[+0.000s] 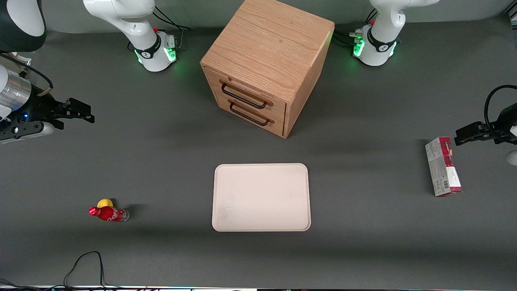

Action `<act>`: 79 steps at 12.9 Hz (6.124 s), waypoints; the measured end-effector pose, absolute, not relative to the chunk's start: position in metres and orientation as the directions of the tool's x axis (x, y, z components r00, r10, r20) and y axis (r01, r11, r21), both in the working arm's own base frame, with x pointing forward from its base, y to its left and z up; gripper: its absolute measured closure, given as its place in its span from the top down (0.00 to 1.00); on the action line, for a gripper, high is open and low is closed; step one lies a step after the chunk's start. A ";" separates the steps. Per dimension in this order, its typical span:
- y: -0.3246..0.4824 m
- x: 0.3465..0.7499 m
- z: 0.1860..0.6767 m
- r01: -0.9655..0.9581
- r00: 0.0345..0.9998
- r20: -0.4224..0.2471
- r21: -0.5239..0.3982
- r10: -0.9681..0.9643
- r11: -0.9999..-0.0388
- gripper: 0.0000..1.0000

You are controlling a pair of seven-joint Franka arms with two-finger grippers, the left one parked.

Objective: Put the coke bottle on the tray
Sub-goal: 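Move the right gripper toward the red Coca-Cola bottle, then lower the open right gripper around the red bottle, then close the right gripper on the red bottle, then lift the red bottle with the right gripper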

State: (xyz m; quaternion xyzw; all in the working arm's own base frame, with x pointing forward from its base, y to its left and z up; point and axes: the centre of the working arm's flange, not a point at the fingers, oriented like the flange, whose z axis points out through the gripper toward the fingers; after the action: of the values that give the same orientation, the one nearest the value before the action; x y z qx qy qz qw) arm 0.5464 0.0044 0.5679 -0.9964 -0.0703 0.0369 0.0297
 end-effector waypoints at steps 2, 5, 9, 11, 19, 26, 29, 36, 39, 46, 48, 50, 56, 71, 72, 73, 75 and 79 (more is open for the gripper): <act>0.003 0.545 0.567 0.120 0.989 -0.083 -0.065 0.126 -0.991 1.00; 0.002 0.544 0.569 0.112 0.989 -0.087 -0.065 0.117 -0.992 1.00; 0.001 0.543 0.572 0.105 0.989 -0.099 -0.066 0.111 -0.992 1.00; -0.002 0.542 0.571 0.099 0.989 -0.106 -0.067 0.106 -0.993 1.00; -0.035 0.632 0.562 0.067 0.995 -0.065 -0.054 0.070 -0.996 1.00; -0.085 0.714 0.500 0.071 0.996 -0.047 -0.059 0.073 -0.996 1.00; -0.077 0.718 0.487 0.081 0.995 -0.051 -0.059 0.084 -0.995 1.00; -0.071 0.742 0.374 0.085 0.996 -0.026 -0.055 0.086 -0.995 1.00; -0.068 0.751 0.331 0.091 0.996 -0.019 -0.053 0.092 -0.994 1.00; -0.061 0.754 0.322 0.114 0.993 -0.019 -0.028 0.115 -0.993 1.00; -0.056 0.755 0.323 0.126 0.992 -0.019 -0.020 0.126 -0.992 1.00; -0.055 0.755 0.324 0.126 0.992 -0.017 -0.019 0.127 -0.992 0.98; -0.056 0.755 0.328 0.126 0.992 -0.012 -0.017 0.126 -0.992 0.60; -0.060 0.752 0.337 0.122 0.992 -0.039 -0.018 0.123 -0.992 0.31; -0.059 0.749 0.348 0.123 0.991 -0.059 -0.022 0.124 -0.992 0.31; -0.058 0.744 0.363 0.124 0.989 -0.083 -0.026 0.125 -0.992 0.31; -0.055 0.731 0.413 0.125 0.985 -0.116 -0.032 0.128 -0.992 0.31; -0.049 0.684 0.537 0.131 0.984 -0.119 -0.031 0.134 -0.991 0.31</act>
State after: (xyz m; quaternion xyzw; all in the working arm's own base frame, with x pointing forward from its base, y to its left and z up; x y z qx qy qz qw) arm 0.6842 -0.0487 0.5366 -0.9959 -0.0666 0.0607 0.0114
